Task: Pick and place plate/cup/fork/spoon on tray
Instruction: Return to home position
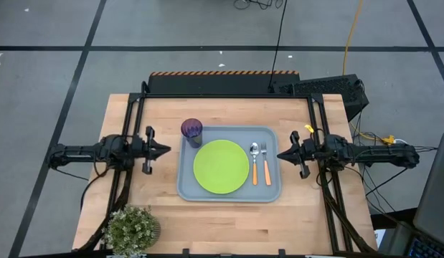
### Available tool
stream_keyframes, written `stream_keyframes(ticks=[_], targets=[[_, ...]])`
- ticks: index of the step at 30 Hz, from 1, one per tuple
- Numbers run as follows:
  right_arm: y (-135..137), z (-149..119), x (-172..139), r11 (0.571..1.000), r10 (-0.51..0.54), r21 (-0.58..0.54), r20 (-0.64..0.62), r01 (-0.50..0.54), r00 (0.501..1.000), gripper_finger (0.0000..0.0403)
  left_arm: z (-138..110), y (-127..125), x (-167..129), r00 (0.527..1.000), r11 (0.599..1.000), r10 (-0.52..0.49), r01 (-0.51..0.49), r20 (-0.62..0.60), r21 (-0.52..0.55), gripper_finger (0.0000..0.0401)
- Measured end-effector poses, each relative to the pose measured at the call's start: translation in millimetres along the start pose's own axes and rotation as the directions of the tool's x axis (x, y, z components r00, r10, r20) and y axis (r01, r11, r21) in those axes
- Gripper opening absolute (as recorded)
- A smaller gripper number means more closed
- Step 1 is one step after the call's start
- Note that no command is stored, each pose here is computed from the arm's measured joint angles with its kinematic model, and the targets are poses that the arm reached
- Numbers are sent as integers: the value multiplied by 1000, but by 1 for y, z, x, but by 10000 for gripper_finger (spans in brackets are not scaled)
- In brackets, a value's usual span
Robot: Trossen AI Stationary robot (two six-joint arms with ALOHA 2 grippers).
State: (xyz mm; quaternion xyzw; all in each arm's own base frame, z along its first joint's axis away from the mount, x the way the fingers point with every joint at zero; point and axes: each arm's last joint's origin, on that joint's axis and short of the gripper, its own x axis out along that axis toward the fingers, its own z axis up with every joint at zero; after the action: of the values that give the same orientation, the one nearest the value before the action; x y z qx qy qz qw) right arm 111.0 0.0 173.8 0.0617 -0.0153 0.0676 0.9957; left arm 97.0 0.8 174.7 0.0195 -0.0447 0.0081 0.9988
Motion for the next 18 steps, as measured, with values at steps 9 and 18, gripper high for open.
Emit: stream_keyframes(ticks=[9,18], targets=[[-3,-6,2,996,-86,16,-58,87,995,0,-5,2,0,997,998,54,-52,-57,34,30],[-5,-4,3,991,-131,20,-32,132,991,0,-5,1,0,997,998,52,-50,-61,37,31]])
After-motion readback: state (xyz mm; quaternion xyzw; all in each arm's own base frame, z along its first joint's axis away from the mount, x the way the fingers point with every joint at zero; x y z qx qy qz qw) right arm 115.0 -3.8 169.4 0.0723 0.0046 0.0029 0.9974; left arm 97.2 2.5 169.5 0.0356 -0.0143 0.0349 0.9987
